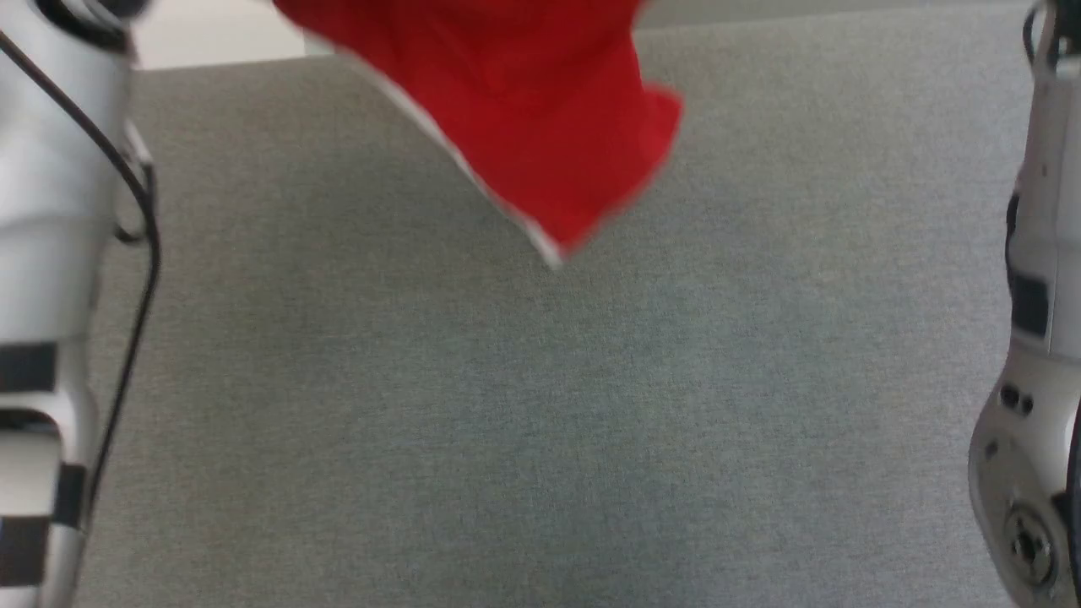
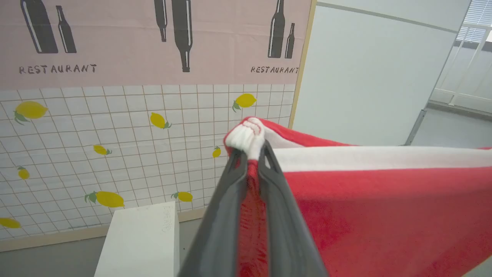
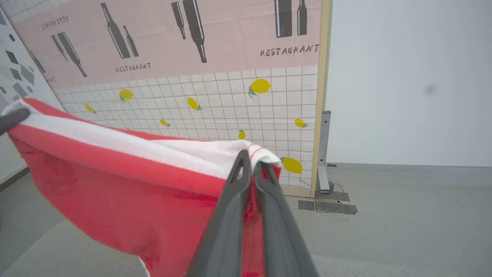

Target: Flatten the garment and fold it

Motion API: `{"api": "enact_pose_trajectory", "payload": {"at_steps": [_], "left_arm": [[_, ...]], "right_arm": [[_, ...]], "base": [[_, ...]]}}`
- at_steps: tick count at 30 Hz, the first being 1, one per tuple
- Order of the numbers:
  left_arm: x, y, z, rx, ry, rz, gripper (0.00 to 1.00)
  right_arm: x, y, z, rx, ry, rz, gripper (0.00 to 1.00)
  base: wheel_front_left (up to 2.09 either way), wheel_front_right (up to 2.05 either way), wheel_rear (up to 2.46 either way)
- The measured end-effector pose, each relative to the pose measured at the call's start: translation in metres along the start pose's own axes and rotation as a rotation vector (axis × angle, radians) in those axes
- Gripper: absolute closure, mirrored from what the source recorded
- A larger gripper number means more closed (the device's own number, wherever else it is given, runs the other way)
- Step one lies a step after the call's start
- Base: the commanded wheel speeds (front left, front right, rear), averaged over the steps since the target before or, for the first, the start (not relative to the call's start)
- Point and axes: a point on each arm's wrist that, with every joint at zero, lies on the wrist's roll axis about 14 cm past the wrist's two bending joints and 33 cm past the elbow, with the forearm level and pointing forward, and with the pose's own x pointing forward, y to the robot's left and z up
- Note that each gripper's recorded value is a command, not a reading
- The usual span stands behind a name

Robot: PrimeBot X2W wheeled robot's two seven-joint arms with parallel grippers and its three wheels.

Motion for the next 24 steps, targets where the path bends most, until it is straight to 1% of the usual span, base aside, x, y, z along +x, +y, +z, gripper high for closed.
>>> {"api": "enact_pose_trajectory", "payload": {"at_steps": [1, 5, 7, 9, 14, 15, 16, 19, 21, 24], "left_arm": [[0.006, 0.005, 0.007, 0.027, -0.028, 0.012, 1.00], [0.024, 0.015, 0.019, 0.045, -0.110, 0.033, 1.00], [0.031, 0.022, 0.012, 0.058, -0.117, 0.046, 1.00], [0.035, 0.029, -0.001, 0.051, -0.105, 0.062, 1.00], [0.037, 0.043, -0.056, 0.015, -0.032, 0.079, 1.00], [0.025, 0.045, -0.099, 0.007, 0.042, 0.076, 1.00], [0.019, 0.043, -0.114, 0.005, 0.068, 0.069, 1.00], [0.000, 0.038, -0.145, -0.011, 0.105, 0.056, 1.00], [-0.016, 0.034, -0.160, -0.042, 0.114, 0.056, 1.00], [-0.045, 0.027, -0.185, -0.090, 0.154, 0.069, 1.00]], "right_arm": [[0.008, 0.001, 0.005, -0.012, -0.021, -0.002, 1.00], [0.034, 0.001, 0.024, -0.046, -0.094, -0.009, 1.00], [0.046, 0.000, 0.021, -0.058, -0.098, -0.011, 1.00], [0.055, -0.001, 0.008, -0.062, -0.077, -0.011, 1.00], [0.071, -0.003, -0.044, -0.029, 0.006, -0.003, 1.00], [0.071, -0.002, -0.084, 0.010, 0.073, 0.008, 1.00], [0.069, 0.000, -0.100, 0.018, 0.095, 0.016, 1.00], [0.056, 0.008, -0.134, 0.076, 0.132, 0.042, 1.00], [0.041, 0.009, -0.150, 0.119, 0.143, 0.050, 1.00], [0.009, 0.002, -0.170, 0.139, 0.154, 0.048, 1.00]], "base": [[0.00, 0.00, 0.00], [0.00, 0.00, 0.00], [0.00, 0.00, 0.00], [0.00, 0.00, 0.00], [0.00, 0.00, 0.00], [0.00, 0.00, 0.00], [0.00, 0.00, 0.00], [0.00, 0.00, 0.00], [0.00, 0.00, 0.00], [0.00, 0.00, 0.00]]}}
